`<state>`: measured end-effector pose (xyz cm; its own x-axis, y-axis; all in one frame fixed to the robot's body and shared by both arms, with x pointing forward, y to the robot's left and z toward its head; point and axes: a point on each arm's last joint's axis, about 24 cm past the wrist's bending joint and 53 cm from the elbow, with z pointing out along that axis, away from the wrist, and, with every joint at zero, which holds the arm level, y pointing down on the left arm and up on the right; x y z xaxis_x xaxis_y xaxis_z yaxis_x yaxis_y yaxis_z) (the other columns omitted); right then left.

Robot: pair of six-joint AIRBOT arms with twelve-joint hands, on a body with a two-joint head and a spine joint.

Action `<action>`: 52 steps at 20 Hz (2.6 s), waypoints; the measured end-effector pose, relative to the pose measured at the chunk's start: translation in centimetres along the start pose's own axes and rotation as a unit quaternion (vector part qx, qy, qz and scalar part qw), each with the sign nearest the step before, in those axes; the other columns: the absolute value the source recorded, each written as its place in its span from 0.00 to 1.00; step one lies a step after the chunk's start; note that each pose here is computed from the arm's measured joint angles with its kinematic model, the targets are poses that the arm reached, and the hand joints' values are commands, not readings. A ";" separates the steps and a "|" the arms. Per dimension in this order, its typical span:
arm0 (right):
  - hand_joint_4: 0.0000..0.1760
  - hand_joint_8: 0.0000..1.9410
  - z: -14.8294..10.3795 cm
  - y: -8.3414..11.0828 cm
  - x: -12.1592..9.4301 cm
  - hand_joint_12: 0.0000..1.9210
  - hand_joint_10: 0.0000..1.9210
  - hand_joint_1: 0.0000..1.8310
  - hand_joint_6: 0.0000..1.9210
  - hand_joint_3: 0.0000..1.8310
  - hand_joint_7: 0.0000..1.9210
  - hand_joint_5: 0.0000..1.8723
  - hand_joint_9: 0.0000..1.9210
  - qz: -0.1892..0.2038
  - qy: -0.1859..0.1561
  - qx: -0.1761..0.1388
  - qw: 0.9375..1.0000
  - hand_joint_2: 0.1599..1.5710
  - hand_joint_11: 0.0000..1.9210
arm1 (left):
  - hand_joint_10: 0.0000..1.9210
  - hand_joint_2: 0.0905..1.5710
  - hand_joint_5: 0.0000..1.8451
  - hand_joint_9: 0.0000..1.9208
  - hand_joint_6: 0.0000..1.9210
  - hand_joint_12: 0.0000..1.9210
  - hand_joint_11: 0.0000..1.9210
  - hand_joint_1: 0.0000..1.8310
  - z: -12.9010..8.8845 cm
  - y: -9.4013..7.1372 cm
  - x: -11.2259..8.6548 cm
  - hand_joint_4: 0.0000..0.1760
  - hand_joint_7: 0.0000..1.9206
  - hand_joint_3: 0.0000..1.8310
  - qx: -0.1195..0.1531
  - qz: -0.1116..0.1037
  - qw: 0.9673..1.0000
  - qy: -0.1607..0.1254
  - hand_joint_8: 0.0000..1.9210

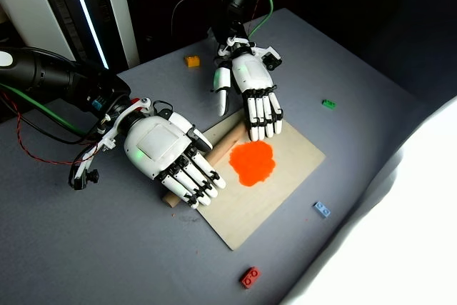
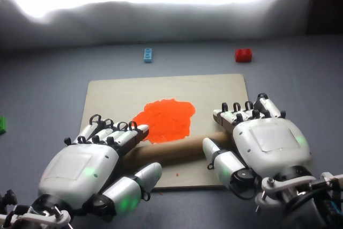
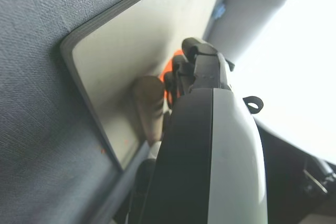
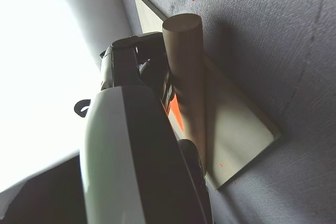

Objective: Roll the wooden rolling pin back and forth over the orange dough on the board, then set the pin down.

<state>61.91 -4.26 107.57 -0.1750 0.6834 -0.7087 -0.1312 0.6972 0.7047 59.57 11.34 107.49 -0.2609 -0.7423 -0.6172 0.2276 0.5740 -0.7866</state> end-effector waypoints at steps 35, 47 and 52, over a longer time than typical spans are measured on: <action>0.00 0.00 -1.1 0.0 -0.1 0.60 0.03 0.00 0.01 0.00 0.26 0.23 0.24 0.003 0.007 0.003 1.000 0.89 0.00 | 0.00 0.89 0.18 0.13 0.00 0.23 0.00 0.00 2.0 -1.8 -1.6 0.00 0.19 0.00 0.007 0.040 0.998 0.045 0.00; 0.00 0.00 0.4 2.5 -4.6 0.60 0.04 0.00 0.01 0.00 0.25 0.23 0.24 0.002 -0.042 -0.031 0.999 0.87 0.00 | 0.00 0.90 0.19 0.13 0.00 0.23 0.00 0.00 2.1 -2.2 -1.0 0.00 0.19 0.00 0.007 0.058 0.996 0.062 0.00; 0.00 0.00 0.8 5.0 -7.2 0.60 0.04 0.00 0.01 0.00 0.25 0.23 0.24 -0.028 -0.058 -0.092 0.994 0.87 0.00 | 0.00 0.90 0.19 0.13 0.00 0.23 0.00 0.00 3.2 -4.6 -2.5 0.00 0.19 0.00 0.024 0.090 0.993 0.066 0.00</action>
<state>63.31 -5.57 116.17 -0.0494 0.6727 -0.7383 -0.3156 0.6908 0.6505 62.16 9.44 112.72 -0.3320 -0.5756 -0.7473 0.3256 0.6736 -0.6635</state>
